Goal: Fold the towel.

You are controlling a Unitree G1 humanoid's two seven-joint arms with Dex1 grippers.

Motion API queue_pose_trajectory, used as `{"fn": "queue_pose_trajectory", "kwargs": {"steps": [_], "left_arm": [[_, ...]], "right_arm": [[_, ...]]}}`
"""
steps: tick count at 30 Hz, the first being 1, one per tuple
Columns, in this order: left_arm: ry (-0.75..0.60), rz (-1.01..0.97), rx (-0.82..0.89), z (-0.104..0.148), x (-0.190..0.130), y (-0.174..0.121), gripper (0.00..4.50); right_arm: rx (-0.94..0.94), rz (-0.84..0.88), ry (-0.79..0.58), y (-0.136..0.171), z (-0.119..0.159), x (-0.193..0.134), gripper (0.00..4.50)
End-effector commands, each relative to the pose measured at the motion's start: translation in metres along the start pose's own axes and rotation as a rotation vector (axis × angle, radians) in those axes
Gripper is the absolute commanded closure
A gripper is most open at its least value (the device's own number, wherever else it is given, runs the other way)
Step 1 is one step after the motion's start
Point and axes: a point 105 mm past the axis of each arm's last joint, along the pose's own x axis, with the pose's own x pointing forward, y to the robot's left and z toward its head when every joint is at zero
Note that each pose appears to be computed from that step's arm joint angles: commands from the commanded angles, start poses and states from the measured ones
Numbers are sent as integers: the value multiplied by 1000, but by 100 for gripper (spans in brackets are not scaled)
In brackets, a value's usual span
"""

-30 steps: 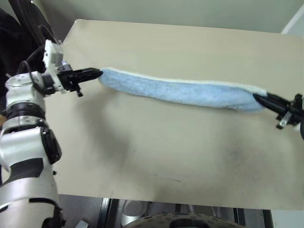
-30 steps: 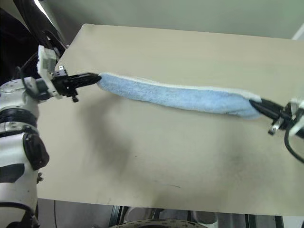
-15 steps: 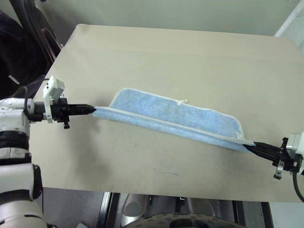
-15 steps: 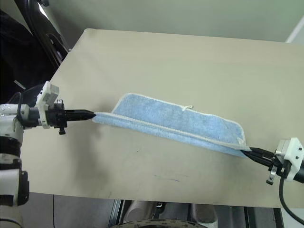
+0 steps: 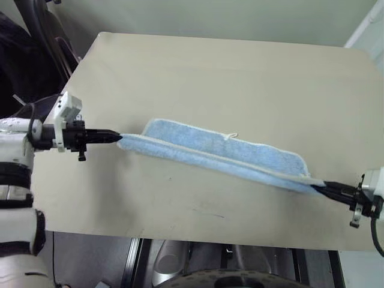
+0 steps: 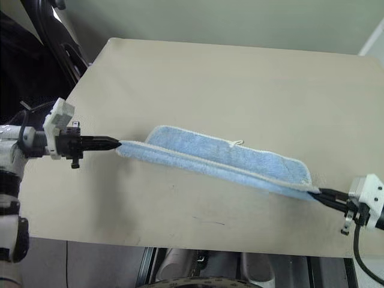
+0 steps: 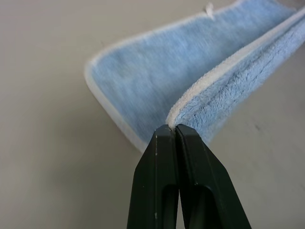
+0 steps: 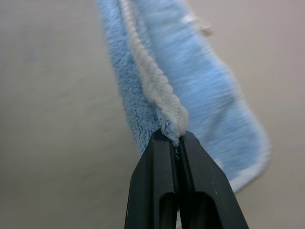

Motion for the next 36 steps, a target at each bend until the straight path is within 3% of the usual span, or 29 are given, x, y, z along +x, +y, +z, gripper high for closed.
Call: {"fn": "queue_pose_trajectory", "kwargs": {"steps": [1,7,16,21,24,30,33,36], "left_arm": [[-37,49,48,7,0,10,449],[-112,107,141,18,34,23,449],[-95,189,200,29,45,35,449],[-63,216,195,21,48,38,449],[-58,221,205,18,50,38,449],[-118,236,277,27,58,36,449],[-123,218,262,25,59,35,449],[-107,243,280,20,58,36,373]], "right_arm": [[3,-67,-1,-14,-1,1,450],[4,-125,-8,-31,-12,18,450],[-1,-175,-22,-54,-18,33,450],[0,-174,-49,-61,-17,41,450],[45,-179,-23,-63,-23,43,450],[168,-27,75,-48,-34,46,450],[193,-30,50,-49,-31,48,450],[184,-49,11,-54,-23,51,378]]}}
